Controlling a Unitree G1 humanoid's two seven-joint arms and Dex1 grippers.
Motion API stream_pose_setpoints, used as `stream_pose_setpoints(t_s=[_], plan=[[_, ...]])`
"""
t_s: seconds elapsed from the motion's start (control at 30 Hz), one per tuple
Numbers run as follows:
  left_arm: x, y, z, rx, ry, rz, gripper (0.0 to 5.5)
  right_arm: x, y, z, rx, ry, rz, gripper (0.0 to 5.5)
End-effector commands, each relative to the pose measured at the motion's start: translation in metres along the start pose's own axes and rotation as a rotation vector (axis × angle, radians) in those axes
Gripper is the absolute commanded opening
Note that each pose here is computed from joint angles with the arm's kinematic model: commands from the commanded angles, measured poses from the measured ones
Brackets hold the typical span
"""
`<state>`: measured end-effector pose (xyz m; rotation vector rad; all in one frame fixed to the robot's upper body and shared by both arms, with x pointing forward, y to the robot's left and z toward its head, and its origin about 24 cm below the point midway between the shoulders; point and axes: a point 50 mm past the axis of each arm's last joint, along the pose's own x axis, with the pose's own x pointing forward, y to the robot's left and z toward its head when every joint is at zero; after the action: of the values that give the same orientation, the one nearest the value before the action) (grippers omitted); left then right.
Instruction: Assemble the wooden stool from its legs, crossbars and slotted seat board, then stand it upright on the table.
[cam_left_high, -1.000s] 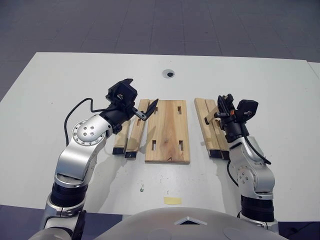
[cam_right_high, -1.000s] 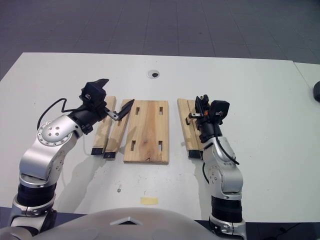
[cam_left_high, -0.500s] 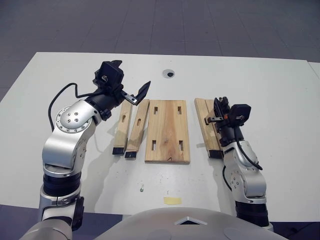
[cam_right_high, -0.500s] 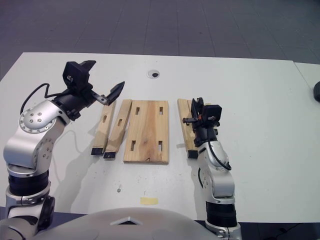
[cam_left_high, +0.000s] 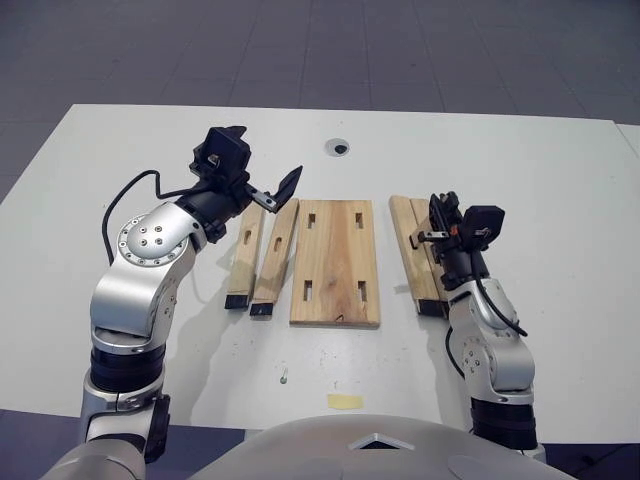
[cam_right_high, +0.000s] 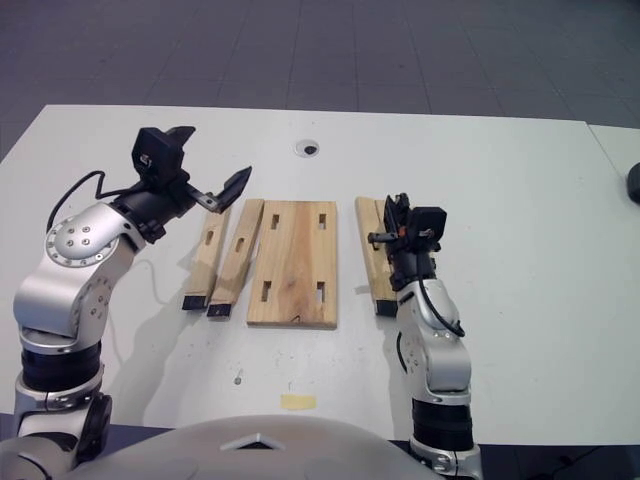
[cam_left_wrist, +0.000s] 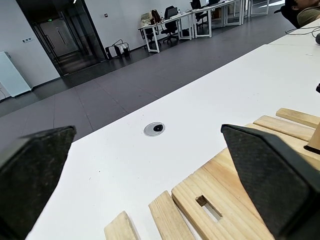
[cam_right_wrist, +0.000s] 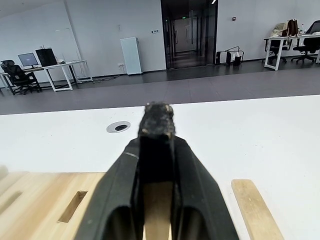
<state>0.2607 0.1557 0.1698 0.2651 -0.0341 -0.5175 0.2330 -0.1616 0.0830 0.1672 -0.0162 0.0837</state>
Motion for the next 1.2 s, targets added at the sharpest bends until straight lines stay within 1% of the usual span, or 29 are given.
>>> stream_pose_setpoints(t_s=[0.03, 0.3, 0.6, 0.63, 0.7, 0.87, 1.0, 1.2], plan=[[-0.003, -0.002, -0.005, 0.0, 0.013, 0.042, 5.4, 0.002, -0.008, -0.007, 0.025, 0.079, -0.019, 0.41], [-0.007, -0.008, -0.01, -0.013, 0.015, 0.093, 5.4, 0.005, -0.012, -0.013, -0.073, 0.143, 0.072, 0.41], [-0.005, -0.007, -0.012, -0.008, 0.015, 0.109, 5.4, 0.015, -0.007, 0.0, -0.043, 0.075, 0.091, 0.41], [-0.005, -0.007, -0.012, -0.009, 0.015, 0.109, 5.4, 0.015, -0.007, 0.0, -0.044, 0.071, 0.095, 0.77], [-0.005, -0.007, -0.012, -0.013, 0.014, 0.114, 5.4, 0.016, -0.006, 0.002, -0.038, 0.062, 0.096, 0.96], [-0.002, -0.009, -0.012, -0.015, 0.008, 0.108, 5.4, 0.02, -0.002, 0.007, -0.043, 0.038, 0.113, 1.83], [-0.002, -0.01, -0.013, -0.016, 0.008, 0.103, 5.4, 0.025, 0.002, 0.021, -0.05, -0.015, 0.129, 2.49], [-0.001, -0.009, -0.013, 0.001, 0.004, 0.112, 5.4, 0.039, 0.009, 0.051, -0.1, -0.101, 0.167, 3.36]])
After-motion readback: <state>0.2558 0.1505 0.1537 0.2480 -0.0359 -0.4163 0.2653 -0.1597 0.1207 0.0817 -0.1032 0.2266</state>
